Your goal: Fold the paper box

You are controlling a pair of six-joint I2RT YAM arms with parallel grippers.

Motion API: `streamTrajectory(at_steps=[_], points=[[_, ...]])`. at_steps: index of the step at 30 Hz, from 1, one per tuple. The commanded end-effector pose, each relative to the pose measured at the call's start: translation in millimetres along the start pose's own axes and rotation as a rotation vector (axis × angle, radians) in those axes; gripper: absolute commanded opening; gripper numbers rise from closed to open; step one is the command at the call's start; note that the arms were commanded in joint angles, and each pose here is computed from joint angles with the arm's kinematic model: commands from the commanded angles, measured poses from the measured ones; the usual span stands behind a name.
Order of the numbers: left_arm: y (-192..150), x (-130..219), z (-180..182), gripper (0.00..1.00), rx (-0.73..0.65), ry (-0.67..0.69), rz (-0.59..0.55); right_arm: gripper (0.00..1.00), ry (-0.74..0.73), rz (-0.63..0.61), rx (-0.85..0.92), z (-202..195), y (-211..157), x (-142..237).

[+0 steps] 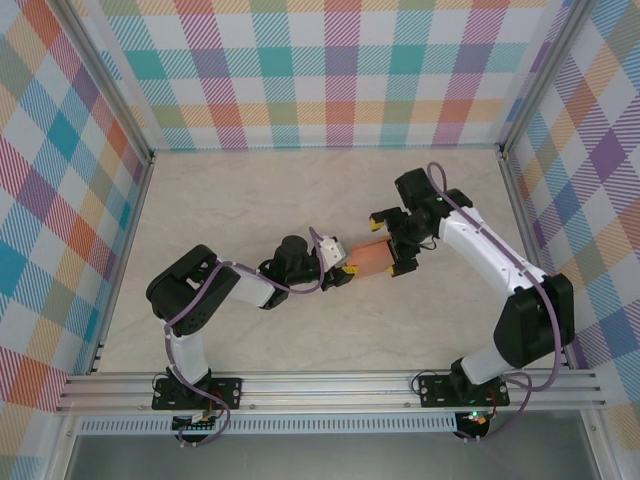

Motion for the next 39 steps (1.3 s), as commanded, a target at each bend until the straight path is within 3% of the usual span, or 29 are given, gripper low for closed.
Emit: streamTrajectory(at_steps=[1,6,11,19,28,39], points=[[11.5,-0.8,2.4,0.48,-0.039,-0.001,-0.024,1.00,-0.094,0.001,-0.148,-5.6,7.8,-18.2],[11.5,-1.0,2.8,0.48,-0.047,0.001,-0.020,1.00,-0.132,-0.130,-0.156,-5.9,36.6,-26.3],[10.6,-1.6,0.0,0.48,-0.045,-0.020,-0.015,1.00,-0.180,-0.118,-0.160,-1.7,41.7,-41.9],[5.8,-5.7,2.1,0.48,-0.022,-0.031,-0.006,0.88,-0.198,-0.144,-0.169,6.6,38.5,-46.2],[14.3,-0.3,9.4,0.50,0.017,-0.037,-0.029,0.61,-0.213,-0.198,-0.182,5.9,47.7,-52.1],[28.2,13.2,10.1,0.57,0.017,-0.046,-0.029,0.51,-0.196,-0.218,-0.187,8.8,49.5,-49.0]])
Point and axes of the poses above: each hand's point on the last joint's axis, 136 mm out from that joint toward the fingers, its own x axis back along the fingers, its own z axis along the line the jaws close on, y = z × x, the point moved 3 cm from there along x, back along the fingers, and after that the axes turned 12 degrees about -x, right-handed, at the moved point
